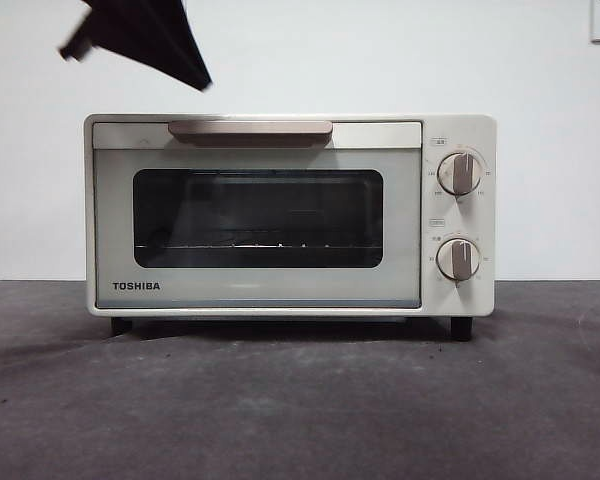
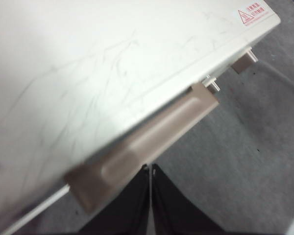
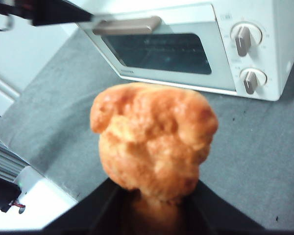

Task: The left arm flap open the oven, the right arm pick bread and place it into oven, the left arm flap close the oven

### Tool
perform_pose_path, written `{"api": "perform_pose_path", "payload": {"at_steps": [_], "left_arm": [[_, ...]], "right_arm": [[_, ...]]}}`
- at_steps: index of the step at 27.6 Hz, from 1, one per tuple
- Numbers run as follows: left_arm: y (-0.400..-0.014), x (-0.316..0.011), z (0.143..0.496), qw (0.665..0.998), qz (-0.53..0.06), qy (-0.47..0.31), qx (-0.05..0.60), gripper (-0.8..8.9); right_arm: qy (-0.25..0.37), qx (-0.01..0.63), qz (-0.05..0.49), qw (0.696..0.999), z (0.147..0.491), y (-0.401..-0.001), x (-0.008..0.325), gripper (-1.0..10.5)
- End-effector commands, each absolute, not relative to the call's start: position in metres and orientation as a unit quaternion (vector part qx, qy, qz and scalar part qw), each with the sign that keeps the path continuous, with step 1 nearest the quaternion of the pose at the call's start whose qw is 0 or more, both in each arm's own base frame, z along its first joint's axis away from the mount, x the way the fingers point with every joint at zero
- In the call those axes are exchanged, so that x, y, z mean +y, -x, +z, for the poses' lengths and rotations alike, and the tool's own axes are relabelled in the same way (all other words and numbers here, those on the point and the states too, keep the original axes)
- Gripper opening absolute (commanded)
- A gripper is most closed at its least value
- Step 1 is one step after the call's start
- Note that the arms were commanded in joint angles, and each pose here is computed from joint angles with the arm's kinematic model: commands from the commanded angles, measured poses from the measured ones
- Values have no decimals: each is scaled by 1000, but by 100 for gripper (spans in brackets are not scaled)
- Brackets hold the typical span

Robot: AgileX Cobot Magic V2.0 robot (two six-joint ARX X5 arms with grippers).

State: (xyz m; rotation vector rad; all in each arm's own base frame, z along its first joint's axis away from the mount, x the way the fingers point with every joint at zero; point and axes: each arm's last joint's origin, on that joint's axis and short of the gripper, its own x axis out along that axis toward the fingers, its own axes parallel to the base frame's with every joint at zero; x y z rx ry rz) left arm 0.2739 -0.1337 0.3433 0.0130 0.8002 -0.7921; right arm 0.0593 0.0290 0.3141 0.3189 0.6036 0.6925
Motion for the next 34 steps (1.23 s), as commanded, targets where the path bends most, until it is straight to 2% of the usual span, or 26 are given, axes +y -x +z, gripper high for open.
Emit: {"api": "perform_pose_path", "payload": {"at_steps": [1,16,27,34], "left_arm": [[-284,-142,344,851,-387,-20,355,8],[-299,-151,318,834,-379,-27,399,7],[-278,-164,307,804,-369,-108,453,8],[-264,-171,304,787,-383,-121,469,8]], "right_arm": [[-155,274,339,887,319,-54,28,126],[-162,272,337,887,319,-50,27,126],[-164,276,336,885,318,-50,27,126],[-165,277,336,885,318,-50,27,126]]}}
